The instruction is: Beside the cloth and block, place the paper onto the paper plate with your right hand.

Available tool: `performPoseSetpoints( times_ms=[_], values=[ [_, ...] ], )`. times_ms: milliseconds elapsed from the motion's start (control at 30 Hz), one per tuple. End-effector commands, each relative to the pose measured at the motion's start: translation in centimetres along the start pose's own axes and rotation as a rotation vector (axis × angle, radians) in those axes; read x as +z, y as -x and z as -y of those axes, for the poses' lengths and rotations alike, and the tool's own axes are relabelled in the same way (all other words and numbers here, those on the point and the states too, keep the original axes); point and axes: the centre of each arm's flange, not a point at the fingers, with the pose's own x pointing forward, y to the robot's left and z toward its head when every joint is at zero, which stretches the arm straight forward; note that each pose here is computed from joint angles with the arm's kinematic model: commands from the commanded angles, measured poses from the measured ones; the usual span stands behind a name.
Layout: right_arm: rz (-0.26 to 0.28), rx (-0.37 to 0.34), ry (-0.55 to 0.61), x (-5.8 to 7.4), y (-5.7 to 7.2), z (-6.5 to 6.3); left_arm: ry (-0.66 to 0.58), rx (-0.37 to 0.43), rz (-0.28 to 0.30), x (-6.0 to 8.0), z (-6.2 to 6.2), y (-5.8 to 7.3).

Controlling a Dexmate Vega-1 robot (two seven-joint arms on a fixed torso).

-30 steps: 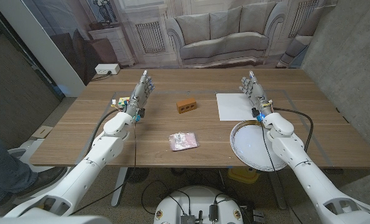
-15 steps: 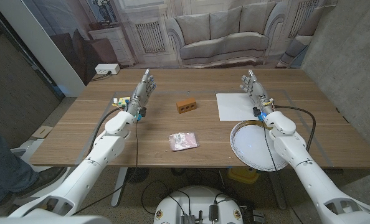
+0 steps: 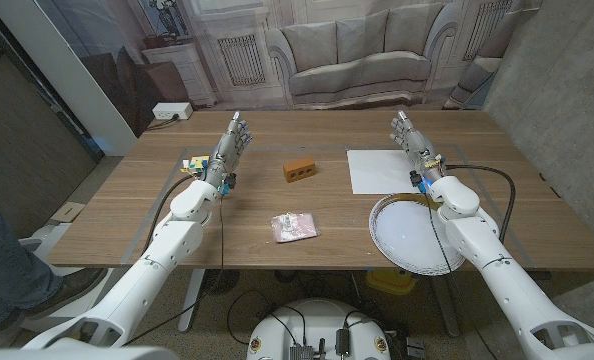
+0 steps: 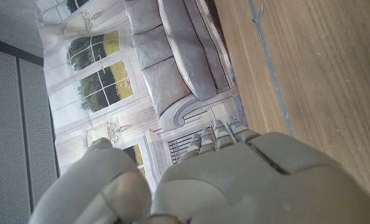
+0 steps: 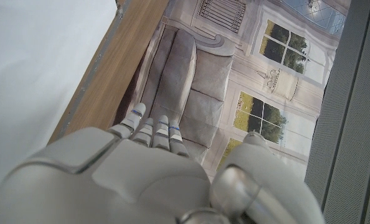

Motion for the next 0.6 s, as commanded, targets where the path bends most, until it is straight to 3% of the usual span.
performPoseSetpoints(
  times_ms=[33,600],
  values=[
    [-0.007,-0.024,0.124,0.7,0.5,-0.2,-0.002,0.002,-0.004,-0.1,-0.1,-0.1],
    [-0.023,-0.050,0.331,1.8,0.6,-1.3,-0.004,-0.006,-0.008,-0.4,-0.2,-0.8]
  ],
)
